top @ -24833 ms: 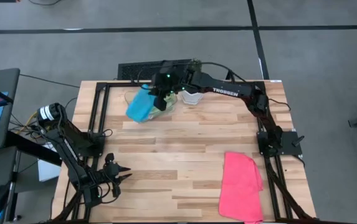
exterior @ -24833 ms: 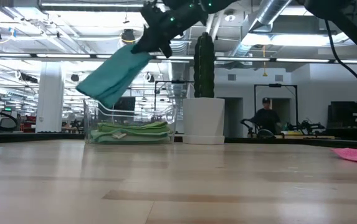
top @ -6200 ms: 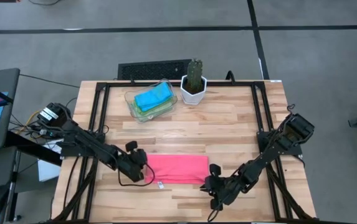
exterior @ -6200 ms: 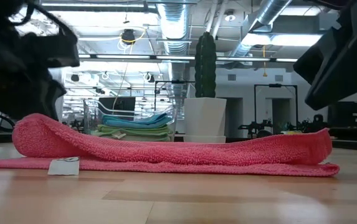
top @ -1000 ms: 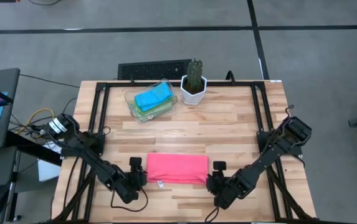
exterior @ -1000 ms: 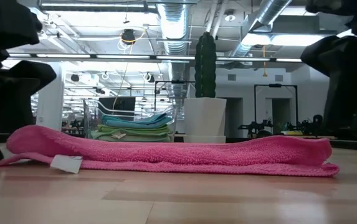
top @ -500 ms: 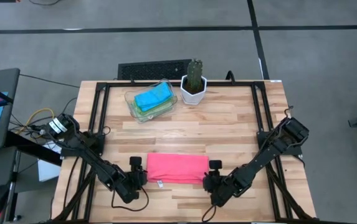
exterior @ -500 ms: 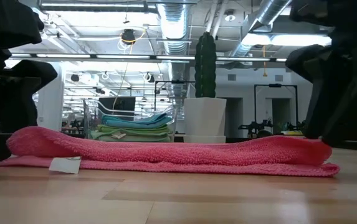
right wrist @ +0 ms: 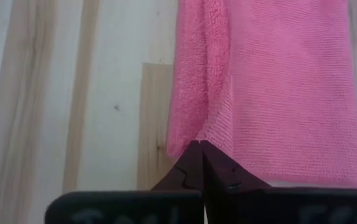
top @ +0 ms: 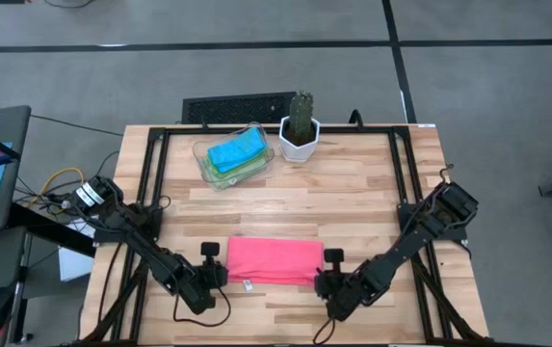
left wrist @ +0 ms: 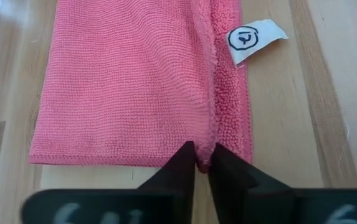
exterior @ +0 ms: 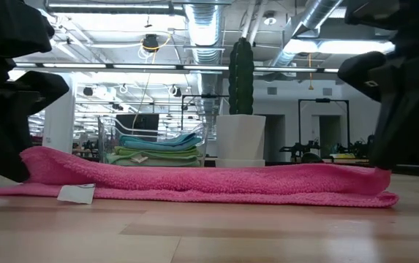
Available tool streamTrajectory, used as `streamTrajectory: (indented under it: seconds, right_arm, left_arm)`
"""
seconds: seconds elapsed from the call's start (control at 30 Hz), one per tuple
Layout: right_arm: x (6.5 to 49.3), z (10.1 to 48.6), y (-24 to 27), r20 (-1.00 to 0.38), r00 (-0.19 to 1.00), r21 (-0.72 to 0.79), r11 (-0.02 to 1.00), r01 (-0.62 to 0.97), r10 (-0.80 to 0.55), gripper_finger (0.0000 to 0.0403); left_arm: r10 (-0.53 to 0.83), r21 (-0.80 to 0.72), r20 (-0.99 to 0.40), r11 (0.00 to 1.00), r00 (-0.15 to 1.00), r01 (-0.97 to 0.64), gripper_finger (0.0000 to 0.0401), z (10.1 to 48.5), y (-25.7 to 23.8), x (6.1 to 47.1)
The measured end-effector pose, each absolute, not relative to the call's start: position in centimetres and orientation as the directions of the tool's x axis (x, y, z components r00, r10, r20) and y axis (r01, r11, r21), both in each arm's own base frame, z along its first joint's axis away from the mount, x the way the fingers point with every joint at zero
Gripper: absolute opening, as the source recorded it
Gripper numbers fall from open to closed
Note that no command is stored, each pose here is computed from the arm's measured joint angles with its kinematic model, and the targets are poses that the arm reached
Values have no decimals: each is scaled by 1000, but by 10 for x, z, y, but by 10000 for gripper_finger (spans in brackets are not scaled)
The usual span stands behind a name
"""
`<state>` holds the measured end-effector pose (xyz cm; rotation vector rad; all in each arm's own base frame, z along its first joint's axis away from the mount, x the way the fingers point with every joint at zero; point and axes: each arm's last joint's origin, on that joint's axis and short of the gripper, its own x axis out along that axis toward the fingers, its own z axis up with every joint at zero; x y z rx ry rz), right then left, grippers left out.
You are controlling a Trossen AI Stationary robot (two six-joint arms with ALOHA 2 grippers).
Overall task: Fold microfiber towels
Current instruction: Fold the pink microfiber towel
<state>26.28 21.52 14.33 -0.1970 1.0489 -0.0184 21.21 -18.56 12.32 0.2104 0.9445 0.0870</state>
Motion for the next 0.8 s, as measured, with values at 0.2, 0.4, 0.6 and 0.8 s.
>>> streamTrajectory:
  seconds: [0.2, 0.4, 0.6, 0.8]
  right_arm:
    - [262, 154, 215, -875, 453, -232, 969, -86, -169, 7]
    - [264, 175, 212, -837, 444, -386, 920, -64, -320, 6]
    - [263, 194, 201, -736, 447, -561, 827, 15, -508, 5]
    - [263, 211, 193, -621, 457, -655, 742, 143, -636, 5]
  left_arm:
    - [208, 285, -800, 957, 563, 52, 5, 134, -188, 216]
    - [362, 464, -776, 882, 516, 79, 2, 156, -181, 224]
    - [595, 707, -650, 702, 473, 89, 3, 169, -158, 227]
    - [774, 851, -494, 525, 398, 35, 4, 181, -129, 229]
